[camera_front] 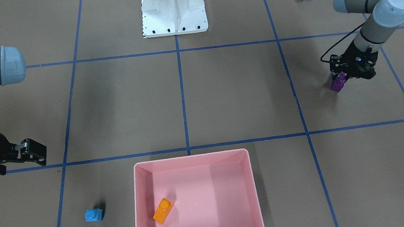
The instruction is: Put all blocks into box
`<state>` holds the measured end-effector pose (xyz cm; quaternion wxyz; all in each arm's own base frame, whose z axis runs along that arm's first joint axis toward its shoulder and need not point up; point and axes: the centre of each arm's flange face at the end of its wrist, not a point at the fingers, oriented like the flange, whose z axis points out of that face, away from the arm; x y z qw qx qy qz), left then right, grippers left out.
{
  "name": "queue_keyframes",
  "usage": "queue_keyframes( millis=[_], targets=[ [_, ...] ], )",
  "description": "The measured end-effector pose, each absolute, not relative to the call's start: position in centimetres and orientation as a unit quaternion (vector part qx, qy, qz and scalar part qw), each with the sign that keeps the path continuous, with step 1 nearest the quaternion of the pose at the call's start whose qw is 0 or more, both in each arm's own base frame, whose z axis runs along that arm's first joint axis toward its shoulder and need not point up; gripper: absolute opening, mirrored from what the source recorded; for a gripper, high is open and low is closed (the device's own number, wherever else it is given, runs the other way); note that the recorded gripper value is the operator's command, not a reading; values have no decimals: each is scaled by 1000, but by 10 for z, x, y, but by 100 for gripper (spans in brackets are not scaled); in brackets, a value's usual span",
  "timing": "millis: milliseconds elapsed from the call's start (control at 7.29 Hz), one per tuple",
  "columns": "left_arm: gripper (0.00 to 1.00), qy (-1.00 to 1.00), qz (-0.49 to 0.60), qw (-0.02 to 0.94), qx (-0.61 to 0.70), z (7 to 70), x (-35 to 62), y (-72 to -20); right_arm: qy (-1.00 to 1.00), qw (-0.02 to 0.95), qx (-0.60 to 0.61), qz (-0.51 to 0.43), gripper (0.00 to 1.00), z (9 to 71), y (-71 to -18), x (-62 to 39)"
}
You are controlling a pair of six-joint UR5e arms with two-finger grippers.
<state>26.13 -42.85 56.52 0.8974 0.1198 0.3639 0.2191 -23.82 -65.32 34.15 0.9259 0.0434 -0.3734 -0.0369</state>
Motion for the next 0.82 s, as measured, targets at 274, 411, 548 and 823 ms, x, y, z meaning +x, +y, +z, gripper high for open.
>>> queue_keyframes(
  millis=[274, 411, 548, 823],
  targets=[
    [0, 375, 208, 893, 135, 543, 260, -435, -374, 926, 46, -39, 100, 365, -666, -245],
    [0, 389, 172, 894, 143, 519, 255, -445, -375, 925, 49, -40, 100, 382, -674, -250],
    [0, 412, 114, 893, 145, 486, 256, -462, -376, 924, 53, -42, 100, 398, -680, -254],
    [0, 466, 1, 874, 138, 402, 277, -503, -376, 924, 56, -43, 100, 414, -689, -262]
  ],
)
